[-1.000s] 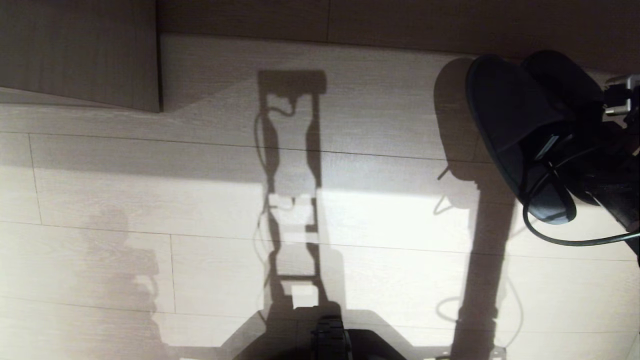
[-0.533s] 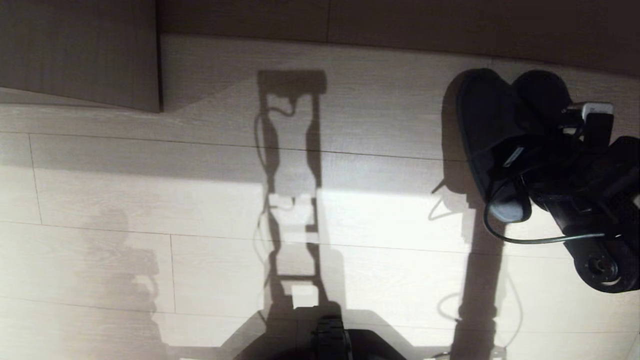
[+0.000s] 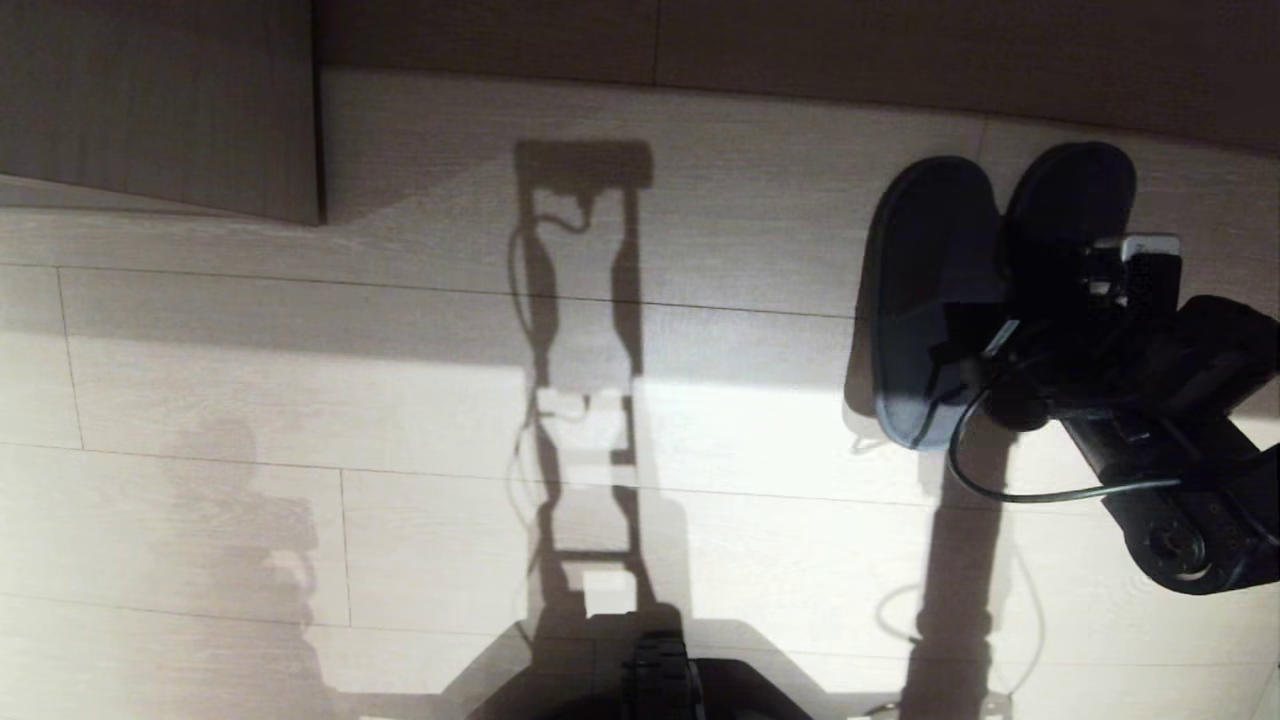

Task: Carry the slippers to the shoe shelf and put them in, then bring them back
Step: Place the slippers on the floor

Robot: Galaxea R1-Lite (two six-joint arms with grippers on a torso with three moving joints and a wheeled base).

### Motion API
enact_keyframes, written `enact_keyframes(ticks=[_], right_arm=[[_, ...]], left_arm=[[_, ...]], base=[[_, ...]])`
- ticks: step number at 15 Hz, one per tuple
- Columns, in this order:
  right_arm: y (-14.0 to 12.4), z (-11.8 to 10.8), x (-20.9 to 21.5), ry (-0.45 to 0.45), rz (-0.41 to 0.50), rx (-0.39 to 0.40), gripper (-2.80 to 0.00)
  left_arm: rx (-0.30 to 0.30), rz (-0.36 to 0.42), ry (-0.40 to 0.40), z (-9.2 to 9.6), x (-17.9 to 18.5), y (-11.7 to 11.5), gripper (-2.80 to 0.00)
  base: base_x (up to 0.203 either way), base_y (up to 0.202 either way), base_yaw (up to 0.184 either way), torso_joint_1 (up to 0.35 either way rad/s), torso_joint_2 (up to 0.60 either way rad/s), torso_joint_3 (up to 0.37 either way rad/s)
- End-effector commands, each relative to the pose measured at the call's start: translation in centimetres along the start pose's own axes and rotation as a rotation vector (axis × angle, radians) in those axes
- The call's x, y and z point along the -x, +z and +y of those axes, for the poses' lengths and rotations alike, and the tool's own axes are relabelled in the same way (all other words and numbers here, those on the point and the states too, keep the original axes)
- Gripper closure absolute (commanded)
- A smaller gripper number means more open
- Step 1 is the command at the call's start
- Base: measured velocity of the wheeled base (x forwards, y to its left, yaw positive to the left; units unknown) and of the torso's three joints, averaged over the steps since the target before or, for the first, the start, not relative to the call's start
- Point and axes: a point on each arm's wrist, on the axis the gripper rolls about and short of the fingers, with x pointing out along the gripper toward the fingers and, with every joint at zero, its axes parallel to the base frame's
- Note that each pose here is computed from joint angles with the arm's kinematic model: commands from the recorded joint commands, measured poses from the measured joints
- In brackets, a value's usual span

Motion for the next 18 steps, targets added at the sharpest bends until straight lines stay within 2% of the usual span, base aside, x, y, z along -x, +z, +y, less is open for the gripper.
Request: enact_keyframes(ticks=[1,6,10,12,18], right_arm=[[-0.2,0.0,0.5,0.001,0.011,0.003,-2.80],[0.8,-0.1,1.5,0.006,0.003,0.005,-2.80],[-1.3,0.1,2.6,0.096,0.095,-0.002,-2.80],[-1.2,0.1,2.6,0.099,0.093,-0.001,-2.80],[-0.1,-0.2,5.3,0.102,0.113,0.061,-2.80]], left_arm=[[0.000,0.001,0.001,0.0,0.0,0.0,0.00],[0.000,0.001,0.001,0.0,0.0,0.0,0.00],[0.000,0.001,0.001,0.0,0.0,0.0,0.00],[0.000,0.001,0.001,0.0,0.0,0.0,0.00],[0.000,0.001,0.001,0.0,0.0,0.0,0.00]], base=[[0.000,0.000,0.000,0.000,0.00,0.000],[0.000,0.000,0.000,0.000,0.00,0.000],[0.000,0.000,0.000,0.000,0.00,0.000],[0.000,0.000,0.000,0.000,0.00,0.000],[0.000,0.000,0.000,0.000,0.00,0.000]])
